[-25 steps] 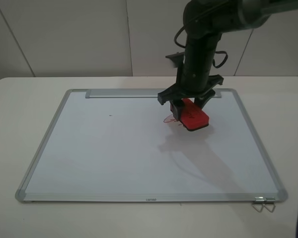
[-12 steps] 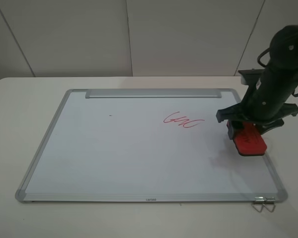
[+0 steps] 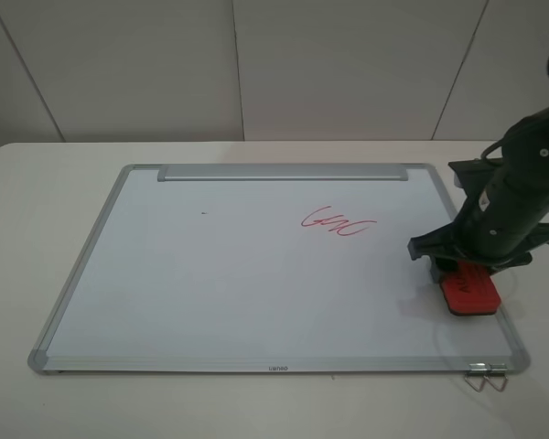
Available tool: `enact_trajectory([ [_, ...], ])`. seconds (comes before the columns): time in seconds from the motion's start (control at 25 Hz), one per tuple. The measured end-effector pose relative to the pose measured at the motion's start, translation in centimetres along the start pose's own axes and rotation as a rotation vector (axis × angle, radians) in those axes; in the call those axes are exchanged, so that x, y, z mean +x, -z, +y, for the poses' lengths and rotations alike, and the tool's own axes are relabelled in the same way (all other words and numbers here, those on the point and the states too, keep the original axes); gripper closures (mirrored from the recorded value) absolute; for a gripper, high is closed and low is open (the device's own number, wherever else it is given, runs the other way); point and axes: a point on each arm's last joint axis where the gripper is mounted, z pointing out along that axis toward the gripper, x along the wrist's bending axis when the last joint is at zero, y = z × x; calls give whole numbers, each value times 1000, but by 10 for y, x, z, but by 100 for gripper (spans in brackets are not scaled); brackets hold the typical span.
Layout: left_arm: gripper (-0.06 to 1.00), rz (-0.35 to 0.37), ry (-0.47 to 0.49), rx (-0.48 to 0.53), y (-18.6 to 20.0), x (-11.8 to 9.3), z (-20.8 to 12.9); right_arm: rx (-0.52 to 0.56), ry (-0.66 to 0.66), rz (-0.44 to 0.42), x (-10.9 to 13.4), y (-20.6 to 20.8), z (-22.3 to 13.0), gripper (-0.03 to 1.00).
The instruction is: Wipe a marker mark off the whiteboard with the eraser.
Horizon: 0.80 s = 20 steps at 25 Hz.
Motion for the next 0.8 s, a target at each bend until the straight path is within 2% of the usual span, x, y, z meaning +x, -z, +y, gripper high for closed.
enact_trajectory([
  [0.28,17,0,0,0,0,0,0,9,33,8,6,-5,-11,45],
  [0.32,17,0,0,0,0,0,0,12,34,8,6,-6,-12,43],
  [0.48,17,0,0,0,0,0,0,0,33,12,6,-4,-11,20],
  [0.68,17,0,0,0,0,0,0,-39,38,13,2,12,-12,15],
  [0.8,17,0,0,0,0,0,0,-48,11,17,-15,32,-15,14],
])
